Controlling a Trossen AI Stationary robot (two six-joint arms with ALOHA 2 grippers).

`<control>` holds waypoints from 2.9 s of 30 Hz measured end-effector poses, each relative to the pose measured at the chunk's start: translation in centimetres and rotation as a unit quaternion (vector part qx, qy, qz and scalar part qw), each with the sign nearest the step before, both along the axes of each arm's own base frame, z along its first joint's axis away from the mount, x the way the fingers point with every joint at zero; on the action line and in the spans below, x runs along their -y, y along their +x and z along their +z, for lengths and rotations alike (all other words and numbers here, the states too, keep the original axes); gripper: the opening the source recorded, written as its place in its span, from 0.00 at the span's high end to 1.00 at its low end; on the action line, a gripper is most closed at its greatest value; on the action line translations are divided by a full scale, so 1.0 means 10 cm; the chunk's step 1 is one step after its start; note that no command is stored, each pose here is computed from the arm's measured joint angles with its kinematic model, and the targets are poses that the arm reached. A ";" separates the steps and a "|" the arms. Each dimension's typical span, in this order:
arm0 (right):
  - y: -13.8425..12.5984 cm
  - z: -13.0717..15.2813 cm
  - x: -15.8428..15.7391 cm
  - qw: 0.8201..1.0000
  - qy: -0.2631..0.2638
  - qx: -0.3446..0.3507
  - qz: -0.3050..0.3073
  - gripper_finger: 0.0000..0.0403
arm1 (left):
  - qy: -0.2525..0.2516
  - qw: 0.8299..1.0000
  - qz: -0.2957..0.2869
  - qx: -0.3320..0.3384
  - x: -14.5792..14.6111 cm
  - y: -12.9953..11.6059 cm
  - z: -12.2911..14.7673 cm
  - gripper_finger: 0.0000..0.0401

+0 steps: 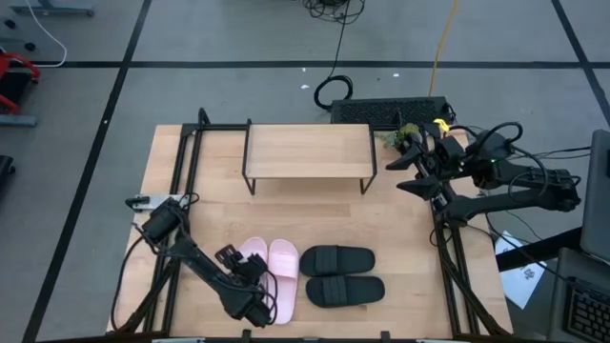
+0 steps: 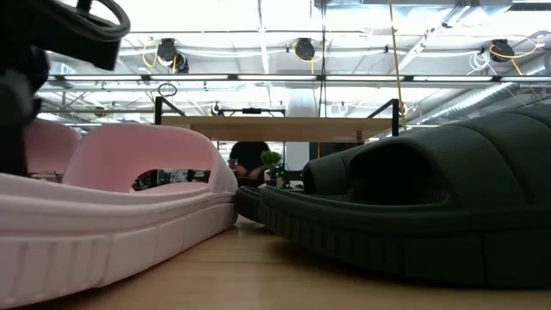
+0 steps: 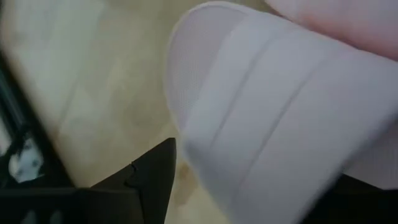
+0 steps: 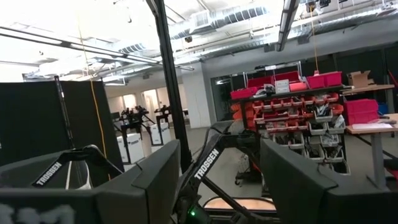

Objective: Pick and place slides into the shelf
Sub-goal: Put the left pink slipper on the shelf

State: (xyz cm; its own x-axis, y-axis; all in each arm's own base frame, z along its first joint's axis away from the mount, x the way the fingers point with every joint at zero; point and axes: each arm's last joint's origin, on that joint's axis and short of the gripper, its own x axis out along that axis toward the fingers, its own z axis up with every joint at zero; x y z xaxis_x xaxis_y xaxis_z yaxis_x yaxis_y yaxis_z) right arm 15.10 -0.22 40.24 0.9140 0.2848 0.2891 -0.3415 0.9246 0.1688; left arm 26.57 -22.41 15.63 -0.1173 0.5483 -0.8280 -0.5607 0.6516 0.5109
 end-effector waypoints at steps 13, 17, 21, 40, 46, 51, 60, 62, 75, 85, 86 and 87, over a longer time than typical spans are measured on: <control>0.08 -0.03 0.01 1.000 -0.025 -0.002 -0.008 0.48 | 0.030 1.000 -0.010 0.002 0.00 -0.01 0.12 0.42; 0.08 -0.03 0.01 1.000 -0.023 -0.003 -0.007 0.48 | 0.043 0.999 -0.020 -0.007 -0.02 -0.02 0.13 0.42; 0.08 -0.03 0.01 1.000 -0.020 -0.006 -0.005 0.48 | 0.049 0.999 -0.018 -0.014 -0.06 -0.03 0.10 0.42; 0.08 -0.04 0.01 1.000 -0.021 -0.006 -0.005 0.48 | 0.060 0.998 -0.009 -0.027 -0.21 -0.04 -0.09 0.96; 0.08 -0.03 0.01 1.000 -0.021 -0.006 -0.006 0.48 | 0.052 0.998 -0.004 -0.030 -0.20 -0.04 -0.09 0.99; 0.08 -0.03 0.01 1.000 -0.021 -0.006 -0.006 0.48 | 0.043 0.999 -0.001 -0.026 -0.16 0.00 0.00 0.99; 0.08 -0.04 0.01 1.000 -0.021 -0.007 -0.006 0.48 | 0.033 0.999 -0.008 -0.011 -0.09 0.01 0.18 1.00; 0.08 -0.04 0.01 1.000 -0.021 -0.007 -0.007 0.48 | 0.029 0.999 -0.010 -0.009 -0.08 0.00 0.19 1.00; 0.09 -0.04 0.01 1.000 -0.017 -0.007 -0.019 0.48 | -0.017 0.997 -0.071 0.008 -0.21 -0.05 0.64 1.00; 0.20 -0.06 0.07 0.995 0.002 -0.007 -0.097 0.48 | -0.012 0.988 -0.114 0.100 -0.60 0.02 1.30 1.00; 0.22 -0.05 0.07 0.995 0.003 -0.002 -0.098 0.48 | -0.002 0.985 -0.127 0.113 -0.64 0.05 1.39 1.00; 0.24 -0.05 0.07 0.995 0.003 0.004 -0.098 0.48 | 0.009 0.982 -0.143 0.121 -0.68 0.08 1.47 1.00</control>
